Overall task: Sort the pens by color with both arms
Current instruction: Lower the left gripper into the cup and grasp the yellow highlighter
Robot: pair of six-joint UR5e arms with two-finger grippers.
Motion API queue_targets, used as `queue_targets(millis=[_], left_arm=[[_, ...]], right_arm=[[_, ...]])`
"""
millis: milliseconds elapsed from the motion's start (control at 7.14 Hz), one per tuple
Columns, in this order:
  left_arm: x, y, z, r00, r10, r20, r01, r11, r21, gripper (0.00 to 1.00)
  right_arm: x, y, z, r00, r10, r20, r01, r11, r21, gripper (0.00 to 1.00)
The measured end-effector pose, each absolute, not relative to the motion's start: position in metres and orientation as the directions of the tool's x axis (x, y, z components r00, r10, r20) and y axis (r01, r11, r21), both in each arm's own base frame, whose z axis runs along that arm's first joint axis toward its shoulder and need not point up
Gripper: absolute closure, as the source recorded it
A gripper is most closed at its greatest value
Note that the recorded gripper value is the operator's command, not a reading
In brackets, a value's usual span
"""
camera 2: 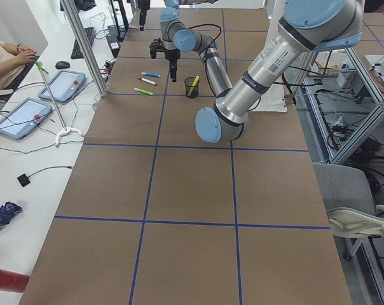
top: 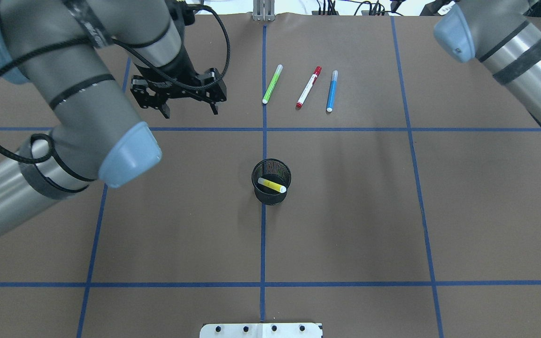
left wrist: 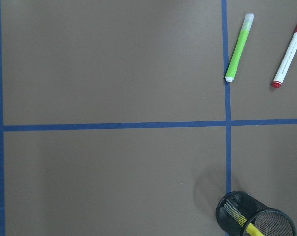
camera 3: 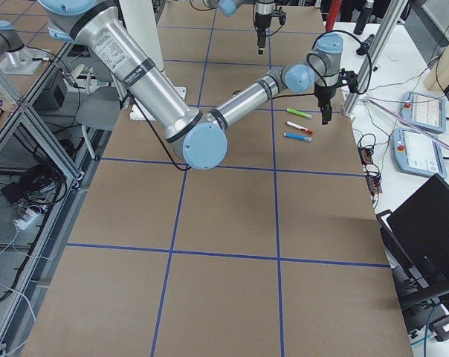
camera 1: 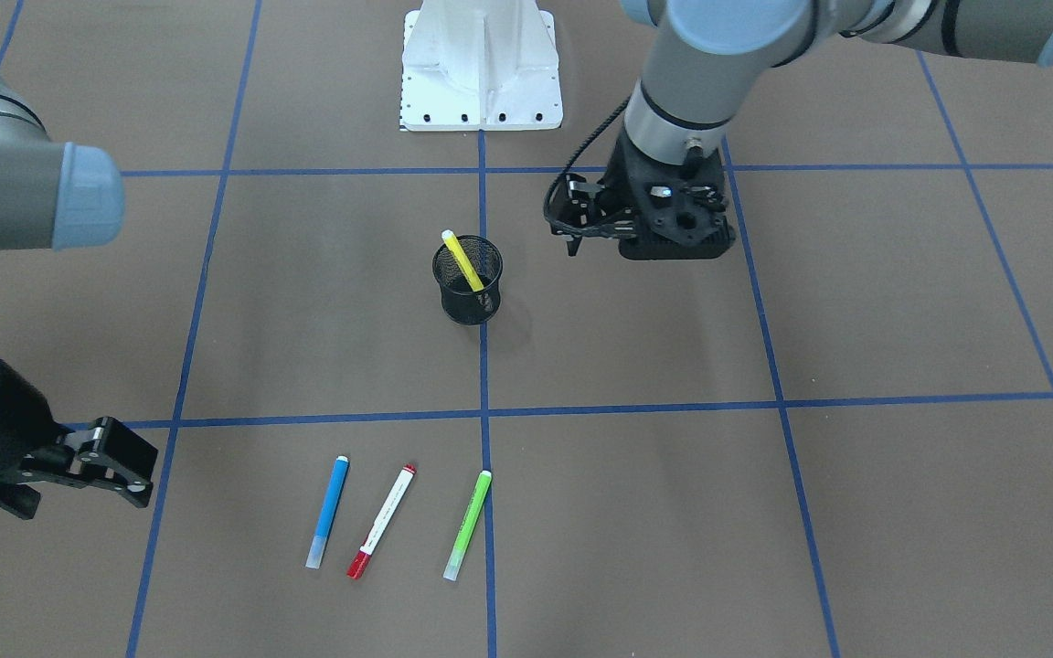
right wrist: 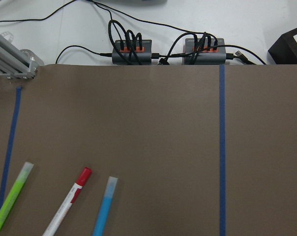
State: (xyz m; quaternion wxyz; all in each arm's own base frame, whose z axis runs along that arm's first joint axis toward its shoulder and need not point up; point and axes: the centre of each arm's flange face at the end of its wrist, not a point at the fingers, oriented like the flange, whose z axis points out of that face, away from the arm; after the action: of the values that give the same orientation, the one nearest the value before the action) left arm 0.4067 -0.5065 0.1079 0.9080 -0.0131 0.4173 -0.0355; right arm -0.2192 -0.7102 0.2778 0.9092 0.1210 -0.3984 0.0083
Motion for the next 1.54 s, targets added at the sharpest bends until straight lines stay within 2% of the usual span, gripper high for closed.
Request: queue_targets(millis=[420, 560, 840, 1261, 1401, 1541], left_arm=[[0.497, -0.463, 0.073, 0.683, -0.212, -0.699, 0.103, 0.975, -0.196, 0.07], [0.526, -0.451, 0.065, 0.694, -0.253, -0.674, 0.12, 0.964, -0.238, 0.12], [0.568, -0.433, 0.061, 0.699, -0.309, -0.644, 0.144, 0.944, -0.297, 0.22], [0.603, -0.437, 0.073, 0.689, -0.332, -0.645, 0.152, 0.936, -0.318, 0.28], [0.607, -0.439, 0.076, 0.688, -0.328, -0.647, 0.153, 0.937, -0.313, 0.35], [0.609, -0.44, 0.078, 0.689, -0.322, -0.649, 0.154, 0.94, -0.303, 0.47]], right_arm=[[-0.16, -0.698, 0.354, 0.682, -0.223, 0.697, 0.025, 0.959, 0.282, 0.0], [-0.148, -0.693, 0.371, 0.679, -0.244, 0.692, 0.047, 0.956, 0.291, 0.0], [-0.139, -0.684, 0.383, 0.681, -0.26, 0.685, 0.06, 0.952, 0.301, 0.0], [-0.138, -0.681, 0.385, 0.69, -0.263, 0.674, 0.061, 0.949, 0.309, 0.0], [-0.14, -0.681, 0.386, 0.695, -0.265, 0.669, 0.063, 0.949, 0.31, 0.0], [-0.142, -0.681, 0.386, 0.7, -0.266, 0.663, 0.065, 0.948, 0.312, 0.0]])
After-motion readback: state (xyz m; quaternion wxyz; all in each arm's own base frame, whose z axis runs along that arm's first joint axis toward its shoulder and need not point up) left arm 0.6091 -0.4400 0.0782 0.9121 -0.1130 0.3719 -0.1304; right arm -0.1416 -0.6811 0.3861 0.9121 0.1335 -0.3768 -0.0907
